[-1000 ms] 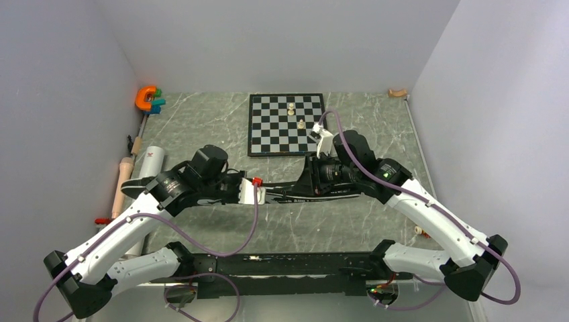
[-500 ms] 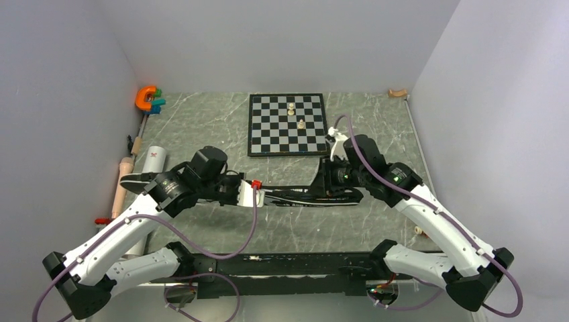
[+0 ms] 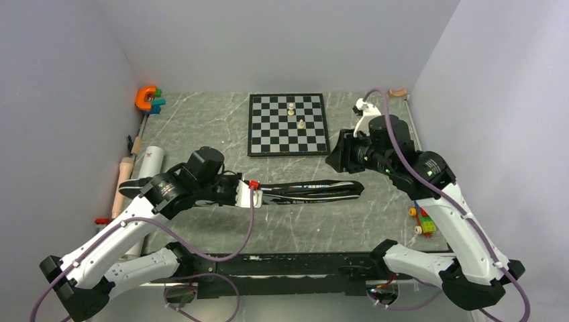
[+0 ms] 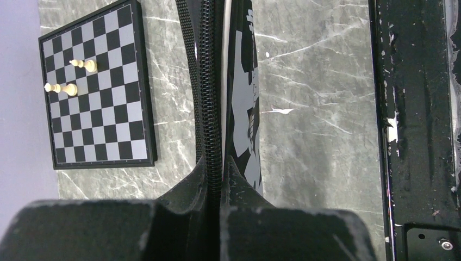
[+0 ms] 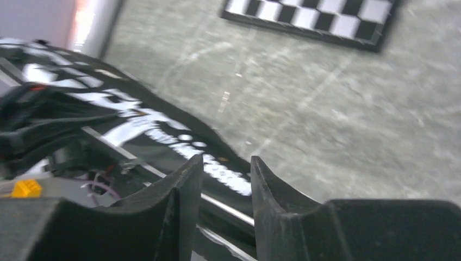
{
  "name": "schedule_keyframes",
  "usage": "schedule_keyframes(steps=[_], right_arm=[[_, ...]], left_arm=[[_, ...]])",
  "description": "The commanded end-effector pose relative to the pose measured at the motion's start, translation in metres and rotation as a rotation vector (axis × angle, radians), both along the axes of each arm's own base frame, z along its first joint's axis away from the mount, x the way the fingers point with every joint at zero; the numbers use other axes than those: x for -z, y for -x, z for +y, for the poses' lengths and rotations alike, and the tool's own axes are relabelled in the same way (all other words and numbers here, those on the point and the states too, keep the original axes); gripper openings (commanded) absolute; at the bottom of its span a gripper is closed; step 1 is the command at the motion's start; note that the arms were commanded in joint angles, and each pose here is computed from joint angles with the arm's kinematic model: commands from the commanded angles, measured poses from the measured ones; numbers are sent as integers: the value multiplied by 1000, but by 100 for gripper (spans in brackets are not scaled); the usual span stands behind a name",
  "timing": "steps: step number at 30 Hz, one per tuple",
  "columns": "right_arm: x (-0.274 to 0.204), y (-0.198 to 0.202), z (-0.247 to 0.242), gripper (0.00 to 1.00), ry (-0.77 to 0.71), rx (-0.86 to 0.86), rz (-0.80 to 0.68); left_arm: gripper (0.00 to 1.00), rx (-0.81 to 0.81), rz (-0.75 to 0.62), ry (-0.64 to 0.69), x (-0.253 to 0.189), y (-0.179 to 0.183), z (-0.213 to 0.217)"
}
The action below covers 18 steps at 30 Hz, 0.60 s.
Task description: Pack up the badminton gear
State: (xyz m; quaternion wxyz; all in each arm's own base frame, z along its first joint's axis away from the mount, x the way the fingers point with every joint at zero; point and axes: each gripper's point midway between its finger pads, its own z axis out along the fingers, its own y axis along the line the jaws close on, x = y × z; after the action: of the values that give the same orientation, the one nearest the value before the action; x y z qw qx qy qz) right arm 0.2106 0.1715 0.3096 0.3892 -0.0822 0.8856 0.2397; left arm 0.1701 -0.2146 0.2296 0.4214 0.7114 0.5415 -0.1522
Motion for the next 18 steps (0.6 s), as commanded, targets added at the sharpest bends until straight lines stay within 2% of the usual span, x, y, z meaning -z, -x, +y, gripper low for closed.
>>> schedule_keyframes(steps=[1,5,7,18], right_arm=[[-52,8,38,44,-124,-106,-127],[-38,29,86,54,-252,-303,-34],[-24,31,99,58,-276,-336,9],[7,34,126,58,-379,-383,116]], left_arm=[[0,5,-148,124,-53,-15,-14],[0,0,-174,115,-55,-20,-14],[0,5,-180,107,-54,-20,-14],[0,12,-187,104,-54,-19,-15]])
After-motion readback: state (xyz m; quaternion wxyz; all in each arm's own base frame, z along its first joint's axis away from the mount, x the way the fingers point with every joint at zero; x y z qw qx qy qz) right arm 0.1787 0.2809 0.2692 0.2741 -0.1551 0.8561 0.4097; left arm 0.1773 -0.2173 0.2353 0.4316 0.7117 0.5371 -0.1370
